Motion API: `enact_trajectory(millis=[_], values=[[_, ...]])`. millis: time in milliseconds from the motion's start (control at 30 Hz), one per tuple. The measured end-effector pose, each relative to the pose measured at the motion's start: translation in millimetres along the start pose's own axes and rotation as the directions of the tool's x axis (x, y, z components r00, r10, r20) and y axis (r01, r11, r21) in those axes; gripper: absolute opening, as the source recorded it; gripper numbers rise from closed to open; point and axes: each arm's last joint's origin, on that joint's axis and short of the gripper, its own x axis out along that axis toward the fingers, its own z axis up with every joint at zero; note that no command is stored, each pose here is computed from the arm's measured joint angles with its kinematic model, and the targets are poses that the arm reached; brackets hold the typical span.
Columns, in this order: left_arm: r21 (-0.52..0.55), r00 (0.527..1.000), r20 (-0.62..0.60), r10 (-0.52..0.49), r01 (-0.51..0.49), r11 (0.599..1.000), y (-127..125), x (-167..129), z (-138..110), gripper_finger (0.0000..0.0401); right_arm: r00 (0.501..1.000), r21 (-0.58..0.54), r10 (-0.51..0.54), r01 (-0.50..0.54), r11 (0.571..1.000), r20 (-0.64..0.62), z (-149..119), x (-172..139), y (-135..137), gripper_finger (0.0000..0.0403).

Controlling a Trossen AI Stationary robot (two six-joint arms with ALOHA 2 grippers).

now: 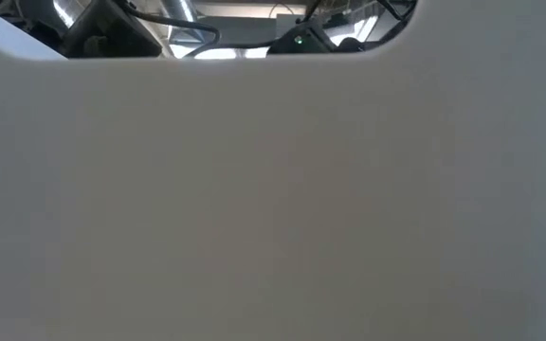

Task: Sort Maruchan noodles
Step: Put the black noodle pack into the right white bin

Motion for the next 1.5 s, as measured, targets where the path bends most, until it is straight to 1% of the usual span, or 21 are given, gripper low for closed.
enact_trajectory(millis=[67, 233, 333, 400, 500, 633, 733, 900, 967, 1100, 1333, 1400, 1500], values=[[0.002, 1.000, 0.000, 0.001, -0.001, 1.000, 0.0, 0.0, 0.0, 0.0211, 1.000, -0.009, 0.001, -0.001, 1.000, -0.002, -0.1, 0.0, 0.0, 0.0210], [0.031, 1.000, 0.001, -0.015, 0.015, 0.999, -1.8, -3.5, 1.4, 0.0211, 1.000, -0.084, 0.010, -0.011, 0.996, -0.011, 0.9, -2.4, 1.7, 0.0147], [0.064, 1.000, -0.001, -0.024, 0.024, 0.998, -2.5, -10.3, 3.6, 0.0211, 1.000, -0.130, 0.010, -0.011, 0.992, -0.016, 2.7, -6.9, 4.2, 0.0122], [0.077, 0.999, 0.004, -0.032, 0.031, 0.997, -2.6, -17.7, 7.6, 0.0211, 1.000, -0.161, 0.005, -0.008, 0.987, -0.018, 5.0, -12.7, 7.1, 0.0114], [0.080, 0.999, 0.006, -0.039, 0.038, 0.996, -1.5, -28.3, 12.6, 0.0211, 0.999, -0.210, -0.013, 0.006, 0.978, -0.035, 9.0, -26.6, 12.7, 0.0113], [0.083, 0.999, 0.011, -0.042, 0.041, 0.996, 1.1, -41.8, 18.7, 0.0211, 0.998, -0.269, -0.035, 0.019, 0.963, -0.055, 15.7, -53.8, 23.3, 0.0118], [0.076, 0.999, 0.022, -0.043, 0.041, 0.996, 2.8, -47.3, 22.0, 0.0211, 0.996, -0.319, -0.053, 0.027, 0.948, -0.075, 17.7, -78.3, 32.8, 0.0115], [0.047, 0.998, 0.046, -0.053, 0.051, 0.998, 2.3, -48.8, 25.1, 0.0211, 0.989, -0.416, -0.107, 0.055, 0.908, -0.103, 14.5, -127.4, 48.4, 0.0115], [0.028, 0.997, 0.038, -0.062, 0.061, 0.998, 2.1, -48.7, 24.6, 0.0211, 0.981, -0.458, -0.153, 0.082, 0.885, -0.119, 9.0, -148.7, 52.4, 0.0117], [0.022, 0.995, 0.035, -0.092, 0.091, 0.996, 1.1, -48.8, 25.0, 0.0211, 0.967, -0.522, -0.214, 0.113, 0.845, -0.137, -3.6, -189.0, 60.0, 0.0118], [0.015, 0.994, 0.048, -0.102, 0.101, 0.995, 0.4, -49.0, 26.5, 0.0211, 0.938, -0.594, -0.263, 0.081, 0.800, -0.226, -30.1, -248.7, 64.6, 0.0119], [0.013, 0.994, 0.049, -0.102, 0.101, 0.995, 0.4, -49.0, 26.7, 0.0211, 0.930, -0.592, -0.269, 0.073, 0.803, -0.251, -37.0, -263.2, 64.3, 0.0119], [-0.008, 0.994, 0.049, -0.102, 0.102, 0.995, 0.4, -49.1, 26.9, 0.0211, 0.908, -0.565, -0.275, 0.053, 0.823, -0.316, -47.3, -283.5, 62.0, 0.0119]])
